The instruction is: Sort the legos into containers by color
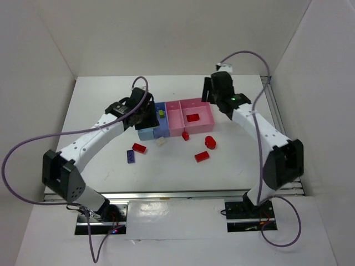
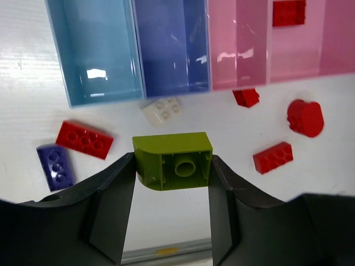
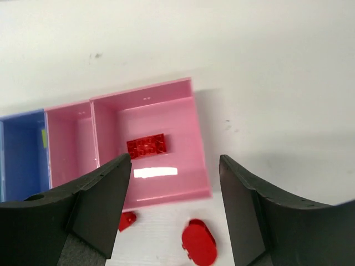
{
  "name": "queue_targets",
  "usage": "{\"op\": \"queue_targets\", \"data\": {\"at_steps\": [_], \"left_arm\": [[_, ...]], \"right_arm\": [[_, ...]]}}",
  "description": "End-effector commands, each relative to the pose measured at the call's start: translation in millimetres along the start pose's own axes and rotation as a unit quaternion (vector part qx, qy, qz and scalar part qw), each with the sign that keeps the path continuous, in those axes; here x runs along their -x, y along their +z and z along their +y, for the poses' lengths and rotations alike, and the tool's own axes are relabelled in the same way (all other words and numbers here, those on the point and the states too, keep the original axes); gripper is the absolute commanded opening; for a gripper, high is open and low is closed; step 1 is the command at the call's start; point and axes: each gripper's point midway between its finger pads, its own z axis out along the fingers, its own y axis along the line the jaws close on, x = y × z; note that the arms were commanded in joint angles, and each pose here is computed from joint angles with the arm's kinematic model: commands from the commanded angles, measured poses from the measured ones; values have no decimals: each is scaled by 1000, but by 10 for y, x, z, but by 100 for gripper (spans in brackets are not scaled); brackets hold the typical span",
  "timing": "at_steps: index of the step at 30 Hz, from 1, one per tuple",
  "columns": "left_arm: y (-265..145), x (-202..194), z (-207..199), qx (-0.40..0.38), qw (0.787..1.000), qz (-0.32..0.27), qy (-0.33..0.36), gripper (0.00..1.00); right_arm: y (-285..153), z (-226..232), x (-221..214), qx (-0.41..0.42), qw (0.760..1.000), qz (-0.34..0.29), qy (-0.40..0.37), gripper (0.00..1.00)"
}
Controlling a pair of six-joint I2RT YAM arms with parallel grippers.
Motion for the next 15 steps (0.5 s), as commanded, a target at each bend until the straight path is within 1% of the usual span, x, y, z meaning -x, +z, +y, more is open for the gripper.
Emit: {"op": "queue_targets", "data": {"at_steps": [1, 2, 4, 5, 6, 8, 9, 10, 11, 12, 13, 15], "left_arm": [[191, 263, -97, -6, 1000, -11, 9, 24], [393, 265, -67, 7, 1000, 1, 7, 24], [517, 411, -118, 12, 1000, -5, 3, 24], [602, 453, -100, 26, 1000, -9, 3, 26], [794, 426, -55, 39, 999, 5, 2, 26], [901, 610, -113, 40, 999, -11, -3, 29], [972, 645, -144, 40, 999, -11, -3, 30], [1106, 704, -196, 41, 999, -9, 3, 31], [1159, 723, -215, 43, 999, -6, 3, 38], [1197, 712, -157, 55, 998, 6, 2, 46], [1236, 723, -168, 56, 998, 8, 2, 56], [1290, 759, -191, 45, 999, 14, -3, 68]], "right_arm": [[-366, -132, 61, 1, 1000, -21, 22, 72], [-494, -225, 120, -6, 999, -32, 28, 72], [-592, -344, 90, -17, 999, -34, 36, 72], [-618, -385, -6, -19, 999, -28, 34, 73], [-727, -451, 46, -20, 998, -41, 41, 73], [-779, -540, 5, -25, 998, -43, 45, 73], [-852, -589, 51, -25, 997, -49, 50, 75], [-870, -647, -1, -28, 997, -41, 51, 75], [-873, -655, -26, -30, 998, -36, 49, 77], [-899, -718, -47, -36, 997, -34, 52, 77], [-943, -709, -49, -30, 998, -33, 52, 80], [-951, -769, -149, -37, 997, -23, 57, 81]]}}
